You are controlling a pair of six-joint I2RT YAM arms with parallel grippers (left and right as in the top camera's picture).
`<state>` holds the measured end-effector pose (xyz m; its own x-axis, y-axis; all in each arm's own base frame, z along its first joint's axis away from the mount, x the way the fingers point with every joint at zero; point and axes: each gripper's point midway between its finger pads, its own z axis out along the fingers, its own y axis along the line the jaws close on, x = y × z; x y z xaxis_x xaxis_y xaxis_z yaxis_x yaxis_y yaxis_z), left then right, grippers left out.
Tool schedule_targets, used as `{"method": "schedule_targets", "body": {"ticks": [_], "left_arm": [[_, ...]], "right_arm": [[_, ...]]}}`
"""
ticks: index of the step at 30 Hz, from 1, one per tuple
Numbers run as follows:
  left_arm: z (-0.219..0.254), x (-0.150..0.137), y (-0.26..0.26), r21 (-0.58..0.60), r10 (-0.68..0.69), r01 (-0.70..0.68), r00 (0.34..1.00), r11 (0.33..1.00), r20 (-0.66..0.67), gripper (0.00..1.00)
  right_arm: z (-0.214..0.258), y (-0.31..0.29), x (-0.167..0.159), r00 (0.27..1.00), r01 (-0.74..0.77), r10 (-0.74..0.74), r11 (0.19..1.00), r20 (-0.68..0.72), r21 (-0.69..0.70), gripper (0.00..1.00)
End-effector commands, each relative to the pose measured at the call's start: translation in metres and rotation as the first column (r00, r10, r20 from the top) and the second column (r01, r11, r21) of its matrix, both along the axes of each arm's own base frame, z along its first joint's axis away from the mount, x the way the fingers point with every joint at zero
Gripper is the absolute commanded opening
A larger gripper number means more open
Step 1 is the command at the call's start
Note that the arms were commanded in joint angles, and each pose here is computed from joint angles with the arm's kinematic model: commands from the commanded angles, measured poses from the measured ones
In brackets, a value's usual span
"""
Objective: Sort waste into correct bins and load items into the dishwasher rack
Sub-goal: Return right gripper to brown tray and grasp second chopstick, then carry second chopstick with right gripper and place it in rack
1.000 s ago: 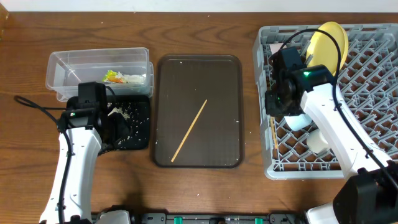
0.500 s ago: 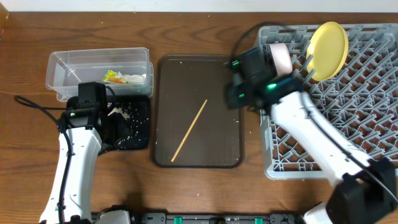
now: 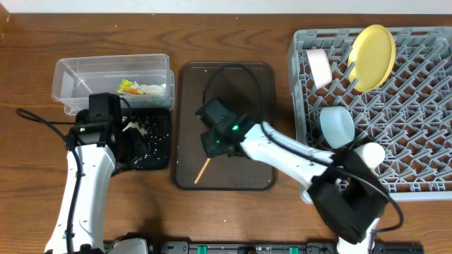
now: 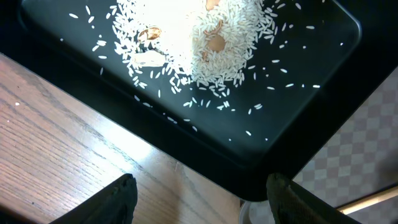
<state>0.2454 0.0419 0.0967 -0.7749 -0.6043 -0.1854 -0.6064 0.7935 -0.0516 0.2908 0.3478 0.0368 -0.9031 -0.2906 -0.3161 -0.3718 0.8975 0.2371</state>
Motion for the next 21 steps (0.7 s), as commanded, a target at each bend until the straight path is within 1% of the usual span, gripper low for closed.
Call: {"method": "schedule_targets", "body": {"ticks": [1,5,13,15,17,19,21], "left_arm": [[0.006,0.001,0.004,0.015,0.019,-0.02,1.0,1.0,0.016,0.7],[0.006,0.001,0.004,0.015,0.019,-0.02,1.0,1.0,0.015,0.7],[0.006,0.002,0.004,0.015,0.02,-0.02,1.0,1.0,0.019,0.7],[0.006,0.002,0.004,0.015,0.019,-0.02,1.0,1.0,0.019,0.7],[0.006,0.002,0.004,0.015,0.02,-0.02,1.0,1.0,0.018,0.7],[0.006,0.002,0.004,0.015,0.019,-0.02,1.0,1.0,0.018,0.7],[0.006,0.002,0.004,0.015,0.019,-0.02,1.0,1.0,0.018,0.7]], "right_arm": [[-0.009,0.004,0.013,0.997,0.049,-0.047,0.998,0.053,-0.032,0.48],[-0.02,-0.001,0.017,0.993,0.084,-0.076,0.993,0.093,-0.088,0.47],[-0.034,-0.022,0.004,0.997,0.081,-0.076,0.979,0.033,-0.187,0.47],[-0.036,-0.028,0.001,0.997,0.082,-0.08,0.975,0.017,-0.208,0.41],[-0.038,-0.034,-0.002,0.996,0.083,-0.085,0.97,0.002,-0.229,0.3],[-0.039,-0.04,-0.002,0.996,0.088,-0.093,0.966,-0.01,-0.245,0.27],[-0.039,-0.045,-0.002,0.994,0.099,-0.107,0.962,-0.019,-0.256,0.21]]}}
